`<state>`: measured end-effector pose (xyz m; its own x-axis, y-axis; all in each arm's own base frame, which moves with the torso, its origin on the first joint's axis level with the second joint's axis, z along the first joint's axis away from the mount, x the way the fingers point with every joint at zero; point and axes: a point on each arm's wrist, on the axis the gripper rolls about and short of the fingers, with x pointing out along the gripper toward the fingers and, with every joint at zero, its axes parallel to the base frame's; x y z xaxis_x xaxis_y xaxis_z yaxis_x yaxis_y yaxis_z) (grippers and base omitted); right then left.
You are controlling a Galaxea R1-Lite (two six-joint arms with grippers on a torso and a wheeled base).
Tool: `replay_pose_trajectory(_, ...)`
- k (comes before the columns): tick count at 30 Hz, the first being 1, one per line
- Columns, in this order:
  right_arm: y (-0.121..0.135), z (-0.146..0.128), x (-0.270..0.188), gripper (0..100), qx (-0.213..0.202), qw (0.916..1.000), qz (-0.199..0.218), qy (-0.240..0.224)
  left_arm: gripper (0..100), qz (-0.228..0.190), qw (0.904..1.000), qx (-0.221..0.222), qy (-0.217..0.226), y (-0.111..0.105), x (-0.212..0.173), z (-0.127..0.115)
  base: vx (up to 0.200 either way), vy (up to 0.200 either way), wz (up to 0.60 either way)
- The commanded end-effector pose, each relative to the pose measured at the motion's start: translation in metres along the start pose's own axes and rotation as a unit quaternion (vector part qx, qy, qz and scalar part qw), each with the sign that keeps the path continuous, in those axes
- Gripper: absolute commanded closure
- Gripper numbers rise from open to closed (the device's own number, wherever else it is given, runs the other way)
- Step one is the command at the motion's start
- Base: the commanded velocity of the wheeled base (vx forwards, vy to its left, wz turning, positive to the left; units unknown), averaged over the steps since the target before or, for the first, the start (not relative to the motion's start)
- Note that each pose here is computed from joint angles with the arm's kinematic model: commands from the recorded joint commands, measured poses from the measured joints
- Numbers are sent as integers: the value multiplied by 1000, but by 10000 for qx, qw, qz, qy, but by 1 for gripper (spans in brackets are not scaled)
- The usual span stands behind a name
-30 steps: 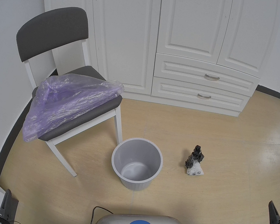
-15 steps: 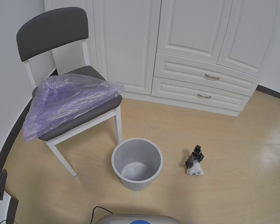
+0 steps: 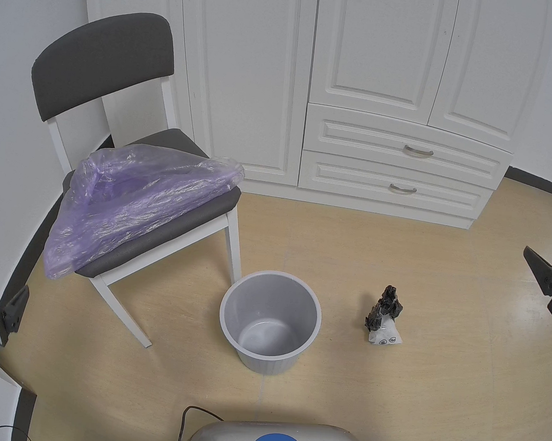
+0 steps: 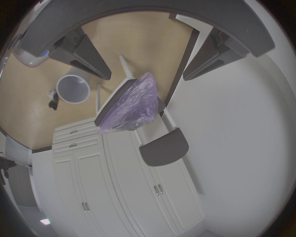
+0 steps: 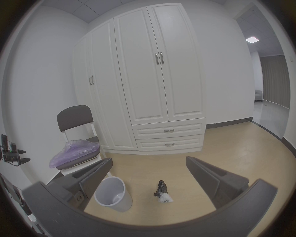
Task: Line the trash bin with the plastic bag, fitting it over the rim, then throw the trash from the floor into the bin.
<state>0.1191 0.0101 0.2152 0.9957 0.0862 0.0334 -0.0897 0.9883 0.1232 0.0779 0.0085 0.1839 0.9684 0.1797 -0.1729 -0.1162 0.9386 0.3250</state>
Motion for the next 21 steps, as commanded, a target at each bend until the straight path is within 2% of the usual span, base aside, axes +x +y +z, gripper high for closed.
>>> replay_pose_trajectory(1,0,-22,35,0,-14,9990,-139,421,0,271,9965,-51,784,13,62,-9,0,0,0)
replay_pose_trajectory(4,-2,-33,41,0,-66,9981,-319,523,0,-142,9967,-240,768,21,78,-22,0,0,0)
replay_pose_trajectory(5,-2,-33,41,0,-66,9981,-319,515,0,-164,9967,-252,758,21,78,-22,0,0,0)
replay_pose_trajectory(7,-2,-37,48,0,-62,9980,-392,483,0,-727,9945,-460,601,33,90,-30,0,0,0)
replay_pose_trajectory(11,-1,-37,52,0,-63,9981,-446,415,0,-1177,9906,-629,310,42,97,-34,0,0,0)
replay_pose_trajectory(21,9,-42,55,0,-46,9980,-367,513,0,-1279,9873,-769,548,46,124,-49,0,0,0)
